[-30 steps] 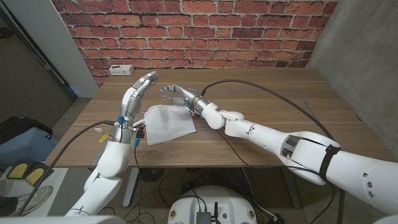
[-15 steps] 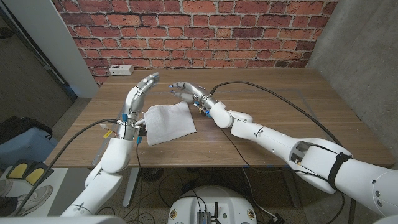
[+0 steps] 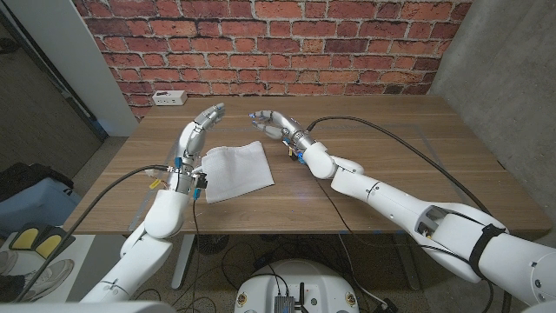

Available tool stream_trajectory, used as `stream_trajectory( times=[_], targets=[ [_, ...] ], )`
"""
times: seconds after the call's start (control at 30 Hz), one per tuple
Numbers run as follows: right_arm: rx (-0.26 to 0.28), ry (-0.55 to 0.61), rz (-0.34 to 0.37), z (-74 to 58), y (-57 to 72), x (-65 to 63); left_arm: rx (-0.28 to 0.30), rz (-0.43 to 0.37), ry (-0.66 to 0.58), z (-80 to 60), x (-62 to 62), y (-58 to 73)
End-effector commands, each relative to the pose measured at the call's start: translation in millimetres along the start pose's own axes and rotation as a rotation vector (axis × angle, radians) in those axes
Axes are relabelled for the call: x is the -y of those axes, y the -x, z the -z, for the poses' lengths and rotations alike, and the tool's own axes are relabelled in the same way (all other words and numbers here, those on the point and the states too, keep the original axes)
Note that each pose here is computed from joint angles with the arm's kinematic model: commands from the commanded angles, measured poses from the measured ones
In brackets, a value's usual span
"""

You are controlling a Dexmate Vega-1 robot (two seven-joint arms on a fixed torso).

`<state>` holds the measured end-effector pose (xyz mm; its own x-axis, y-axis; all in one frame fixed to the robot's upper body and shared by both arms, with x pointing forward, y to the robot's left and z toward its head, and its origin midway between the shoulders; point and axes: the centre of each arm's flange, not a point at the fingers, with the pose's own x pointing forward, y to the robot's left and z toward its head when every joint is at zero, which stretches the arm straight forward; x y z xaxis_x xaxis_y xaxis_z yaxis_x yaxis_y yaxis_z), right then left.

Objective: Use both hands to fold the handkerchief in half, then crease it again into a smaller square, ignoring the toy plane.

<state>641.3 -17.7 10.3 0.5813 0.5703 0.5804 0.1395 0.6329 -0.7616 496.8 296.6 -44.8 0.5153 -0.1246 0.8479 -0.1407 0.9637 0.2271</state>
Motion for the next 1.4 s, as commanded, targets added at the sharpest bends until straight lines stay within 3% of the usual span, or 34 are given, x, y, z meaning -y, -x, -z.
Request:
stream_trajectory(
  times=[0.03, 0.3, 0.6, 1.17, 1.4],
  targets=[
    [-0.04, -0.06, 0.062, 10.7, 17.8, 18.0, -0.051, 0.022, 0.025, 9.8, 4.1, -7.3],
    [-0.063, -0.121, 0.115, 15.1, 32.3, 25.9, -0.075, 0.045, 0.044, 13.3, 7.6, -11.5],
    [-0.059, -0.264, 0.158, 21.4, 48.9, 28.7, -0.089, 0.075, 0.072, 20.0, 8.7, -15.0],
    [-0.042, -0.484, 0.221, 23.6, 79.0, 32.2, -0.108, 0.149, 0.176, 41.2, -0.5, -22.5],
    [-0.039, -0.538, 0.237, 24.9, 89.3, 33.0, -0.145, 0.231, 0.191, 51.1, -5.7, -27.5]
  ],
)
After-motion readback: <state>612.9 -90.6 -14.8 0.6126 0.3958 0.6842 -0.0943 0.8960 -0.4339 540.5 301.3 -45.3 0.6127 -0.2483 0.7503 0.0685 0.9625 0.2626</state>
